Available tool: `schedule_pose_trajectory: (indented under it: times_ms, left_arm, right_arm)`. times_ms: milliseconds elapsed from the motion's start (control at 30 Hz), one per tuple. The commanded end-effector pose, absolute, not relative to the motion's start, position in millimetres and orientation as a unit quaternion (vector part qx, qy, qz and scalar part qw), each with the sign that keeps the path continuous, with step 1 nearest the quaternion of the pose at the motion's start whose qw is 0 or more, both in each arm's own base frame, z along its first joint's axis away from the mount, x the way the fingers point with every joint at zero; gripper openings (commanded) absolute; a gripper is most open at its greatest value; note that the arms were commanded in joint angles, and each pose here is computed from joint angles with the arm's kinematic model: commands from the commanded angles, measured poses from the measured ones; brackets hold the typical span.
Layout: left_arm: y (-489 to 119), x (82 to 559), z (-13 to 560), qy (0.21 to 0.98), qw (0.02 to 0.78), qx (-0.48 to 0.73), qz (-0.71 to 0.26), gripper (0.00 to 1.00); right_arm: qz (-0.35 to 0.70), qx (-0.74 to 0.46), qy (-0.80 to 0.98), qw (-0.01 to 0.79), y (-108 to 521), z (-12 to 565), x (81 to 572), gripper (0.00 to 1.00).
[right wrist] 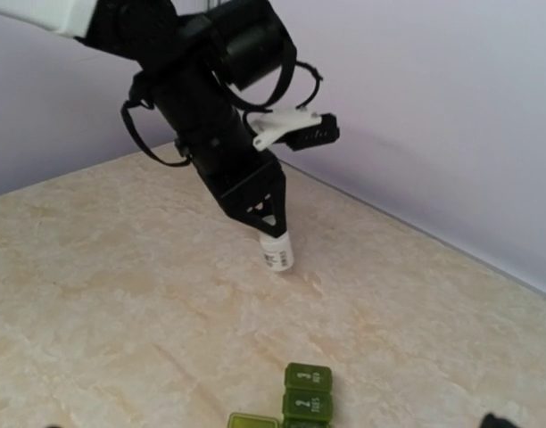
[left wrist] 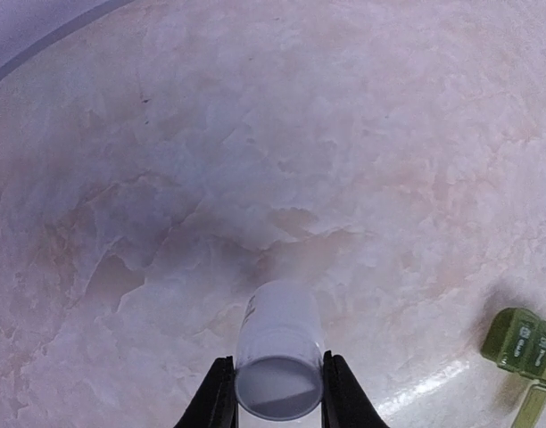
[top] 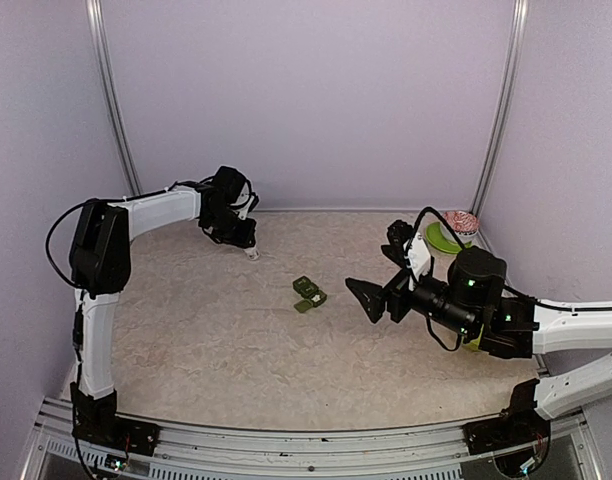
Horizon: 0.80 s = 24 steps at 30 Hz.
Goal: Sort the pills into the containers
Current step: Place the pill bottle at the center of the board.
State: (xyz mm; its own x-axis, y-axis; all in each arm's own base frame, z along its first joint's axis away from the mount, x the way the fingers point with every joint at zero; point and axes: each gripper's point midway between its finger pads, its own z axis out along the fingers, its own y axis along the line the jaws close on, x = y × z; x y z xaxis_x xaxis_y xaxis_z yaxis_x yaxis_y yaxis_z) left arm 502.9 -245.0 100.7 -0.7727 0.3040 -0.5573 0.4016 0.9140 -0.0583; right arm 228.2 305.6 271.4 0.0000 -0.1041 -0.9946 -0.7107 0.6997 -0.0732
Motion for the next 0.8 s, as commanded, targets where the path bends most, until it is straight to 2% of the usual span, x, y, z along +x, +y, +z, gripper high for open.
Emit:
schedule_pose_trajectory:
  times_ms: [0,767]
  left_arm:
    - [-231,513,94,0.941,0.277,0.189,-0.047,0.09]
    - [-278,529,78,0.930,0.287,0.216,-0.074,0.10]
  right_arm:
    - [0.238,-0.303,0.673,0.631,303,265,229,1.00]
    - [0.236,-0.308,0.686,0.616,314,253,235,1.00]
